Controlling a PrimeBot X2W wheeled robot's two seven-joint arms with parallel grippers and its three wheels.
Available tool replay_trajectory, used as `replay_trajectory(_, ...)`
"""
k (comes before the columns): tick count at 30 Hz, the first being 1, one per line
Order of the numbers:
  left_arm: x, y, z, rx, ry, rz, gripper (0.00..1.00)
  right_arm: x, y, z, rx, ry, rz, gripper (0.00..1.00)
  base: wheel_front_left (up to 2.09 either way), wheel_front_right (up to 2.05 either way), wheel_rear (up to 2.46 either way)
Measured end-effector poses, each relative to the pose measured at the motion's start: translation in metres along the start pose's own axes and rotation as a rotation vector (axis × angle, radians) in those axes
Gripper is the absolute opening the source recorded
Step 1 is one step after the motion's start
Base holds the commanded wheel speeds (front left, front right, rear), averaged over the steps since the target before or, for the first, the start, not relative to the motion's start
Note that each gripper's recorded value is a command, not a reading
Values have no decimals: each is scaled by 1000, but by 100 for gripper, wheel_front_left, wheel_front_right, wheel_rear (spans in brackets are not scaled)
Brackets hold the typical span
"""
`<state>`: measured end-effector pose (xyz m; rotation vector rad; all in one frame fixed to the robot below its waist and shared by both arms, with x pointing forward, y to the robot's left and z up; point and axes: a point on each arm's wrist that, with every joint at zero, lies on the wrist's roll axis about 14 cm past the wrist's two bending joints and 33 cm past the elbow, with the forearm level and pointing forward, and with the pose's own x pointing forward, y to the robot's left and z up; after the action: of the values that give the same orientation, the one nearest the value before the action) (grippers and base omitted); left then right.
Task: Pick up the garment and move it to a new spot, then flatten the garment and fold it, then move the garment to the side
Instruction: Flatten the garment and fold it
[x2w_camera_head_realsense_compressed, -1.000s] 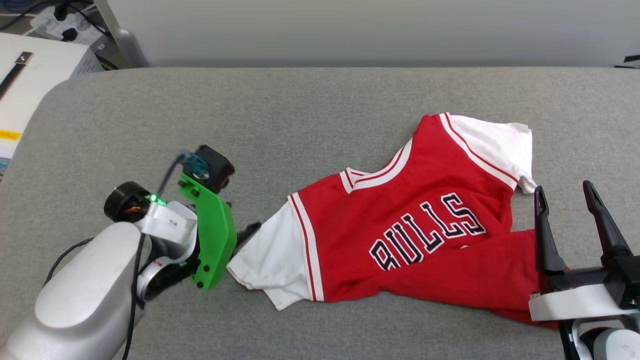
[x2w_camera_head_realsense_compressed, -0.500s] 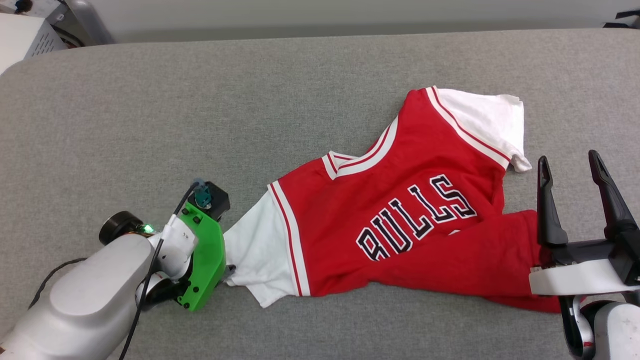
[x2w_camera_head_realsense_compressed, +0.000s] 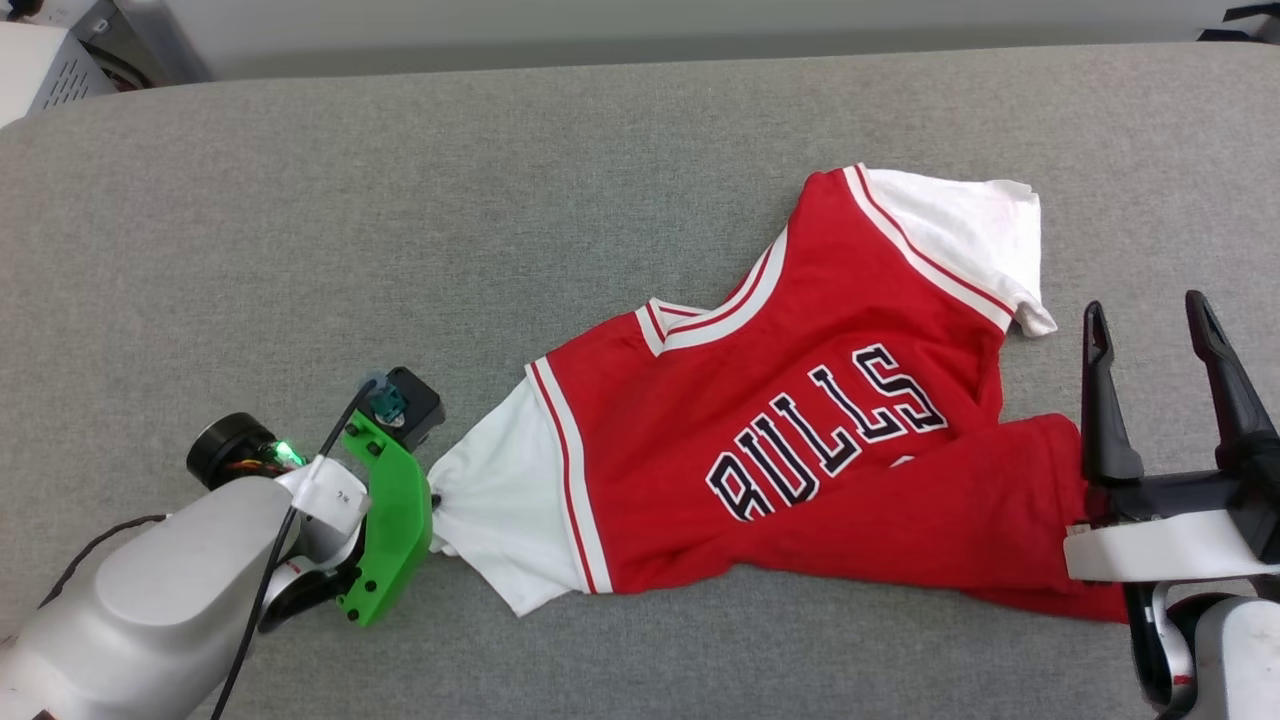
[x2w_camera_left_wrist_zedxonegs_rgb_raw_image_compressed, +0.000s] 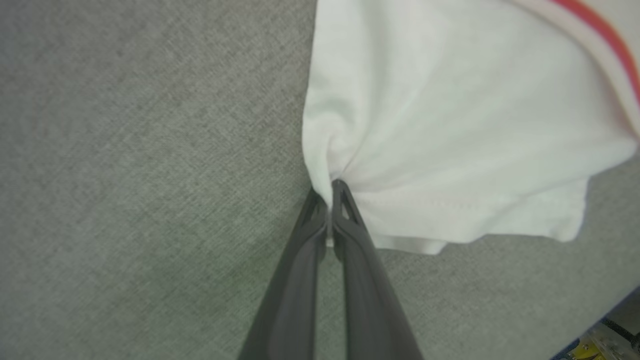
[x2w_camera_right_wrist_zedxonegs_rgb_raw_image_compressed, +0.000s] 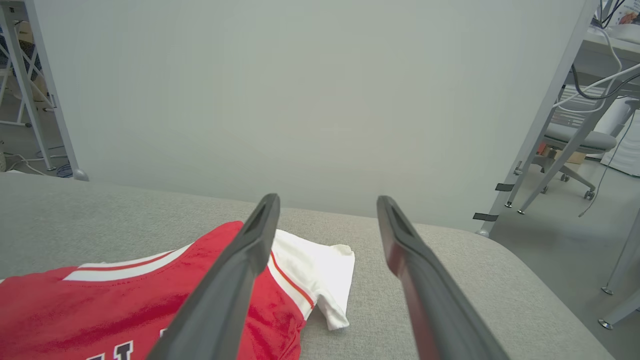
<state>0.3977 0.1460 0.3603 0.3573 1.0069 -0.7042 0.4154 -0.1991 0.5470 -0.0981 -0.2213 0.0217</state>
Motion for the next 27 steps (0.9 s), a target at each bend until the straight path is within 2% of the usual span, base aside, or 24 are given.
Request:
replay_trajectory(5,-12,13,16,4,-152,54,0,6,-16,20,-30,-59,-29,100,0,0,0)
replay_trajectory(11,-49,48,40,-40,-360,186,0,27,-38,52,-90,-161,-19,100,0,0,0)
replay_trajectory(16,-83,77,43,-69,-452,305,0,57,-41,60,-122,-115,43,100,0,0,0)
replay_trajectory(20,-106,94,45,-94,-509,382,0,83,-32,52,-110,13,121,100,0,0,0)
replay_trajectory(23,-112,99,44,-99,-526,404,0,98,-22,26,-94,195,198,100,0,0,0)
replay_trajectory(27,-109,97,47,-101,-543,403,0,105,-6,-20,-94,507,320,100,0,0,0)
